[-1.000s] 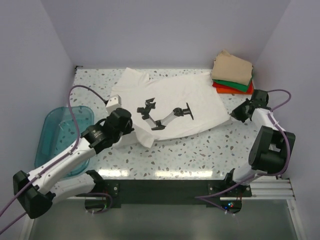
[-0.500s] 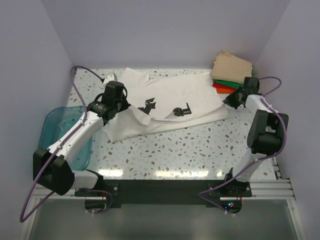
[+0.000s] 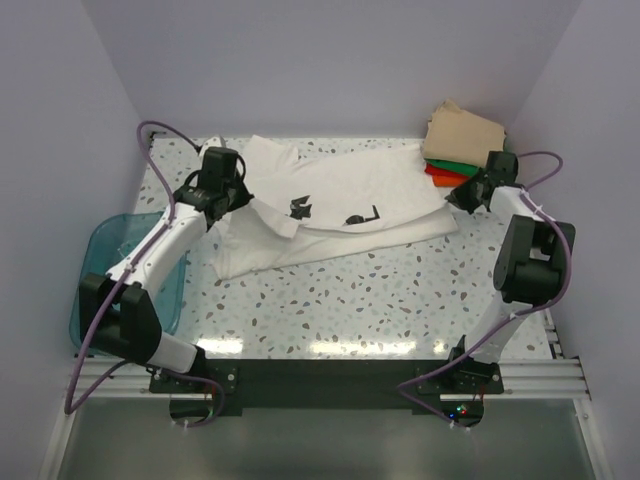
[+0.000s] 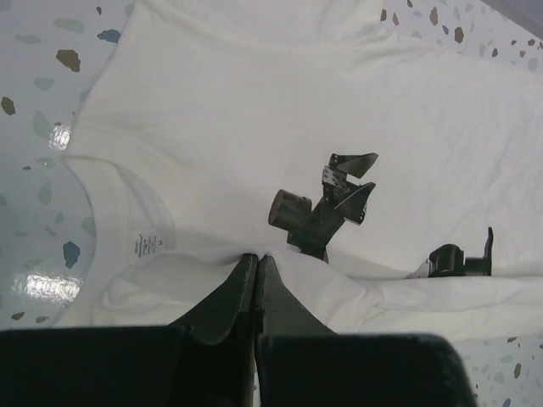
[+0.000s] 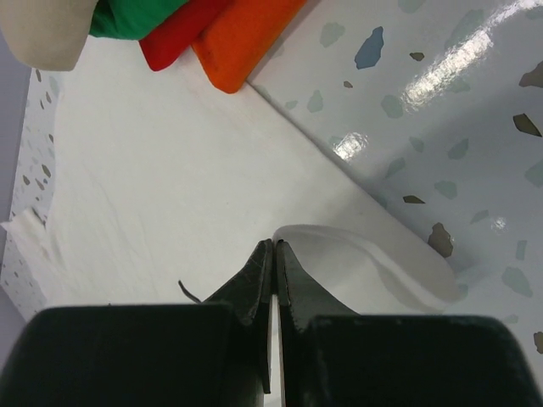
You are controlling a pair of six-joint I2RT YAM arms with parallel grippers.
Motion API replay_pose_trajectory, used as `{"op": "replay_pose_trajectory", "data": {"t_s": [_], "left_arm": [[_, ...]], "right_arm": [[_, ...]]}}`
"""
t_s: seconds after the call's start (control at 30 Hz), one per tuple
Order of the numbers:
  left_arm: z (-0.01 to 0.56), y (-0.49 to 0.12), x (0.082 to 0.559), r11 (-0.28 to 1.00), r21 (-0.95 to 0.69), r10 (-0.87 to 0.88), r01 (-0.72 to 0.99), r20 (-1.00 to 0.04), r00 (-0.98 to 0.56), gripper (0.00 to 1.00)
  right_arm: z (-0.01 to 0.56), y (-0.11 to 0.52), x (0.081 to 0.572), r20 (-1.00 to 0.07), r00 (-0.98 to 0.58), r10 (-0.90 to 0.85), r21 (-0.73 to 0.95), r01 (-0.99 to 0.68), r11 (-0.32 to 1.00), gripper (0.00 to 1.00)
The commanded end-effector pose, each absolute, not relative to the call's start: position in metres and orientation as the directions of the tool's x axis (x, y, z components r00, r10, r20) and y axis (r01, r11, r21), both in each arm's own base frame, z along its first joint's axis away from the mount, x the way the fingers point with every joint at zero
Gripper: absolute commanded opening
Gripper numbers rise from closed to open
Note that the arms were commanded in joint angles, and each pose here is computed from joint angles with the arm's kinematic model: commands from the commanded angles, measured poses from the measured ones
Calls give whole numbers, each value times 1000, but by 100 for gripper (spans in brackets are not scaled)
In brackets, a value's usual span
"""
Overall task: Fold and stack the t-shirts
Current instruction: Flatten the tshirt out
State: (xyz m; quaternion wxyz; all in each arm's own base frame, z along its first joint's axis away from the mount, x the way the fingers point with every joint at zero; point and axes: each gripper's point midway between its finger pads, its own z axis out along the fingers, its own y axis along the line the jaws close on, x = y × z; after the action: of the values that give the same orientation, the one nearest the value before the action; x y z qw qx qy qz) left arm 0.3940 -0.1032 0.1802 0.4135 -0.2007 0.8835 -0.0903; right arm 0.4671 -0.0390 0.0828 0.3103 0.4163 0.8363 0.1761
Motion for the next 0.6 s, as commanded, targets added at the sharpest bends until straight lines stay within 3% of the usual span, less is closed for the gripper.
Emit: {"op": "replay_pose_trajectory", "data": {"t_s": [0.0,0.57], "left_arm": [[202,-101,414,906,-347,-423,-242,-729,-538,0],[180,-76,417,885,-339,-464,-318,-698,-546,0]], "right_arm": [[99,-43,486,-398,-420,816,597,557,578,0],[101,-40,505,-387,-424,819,632,525,571,0]]}}
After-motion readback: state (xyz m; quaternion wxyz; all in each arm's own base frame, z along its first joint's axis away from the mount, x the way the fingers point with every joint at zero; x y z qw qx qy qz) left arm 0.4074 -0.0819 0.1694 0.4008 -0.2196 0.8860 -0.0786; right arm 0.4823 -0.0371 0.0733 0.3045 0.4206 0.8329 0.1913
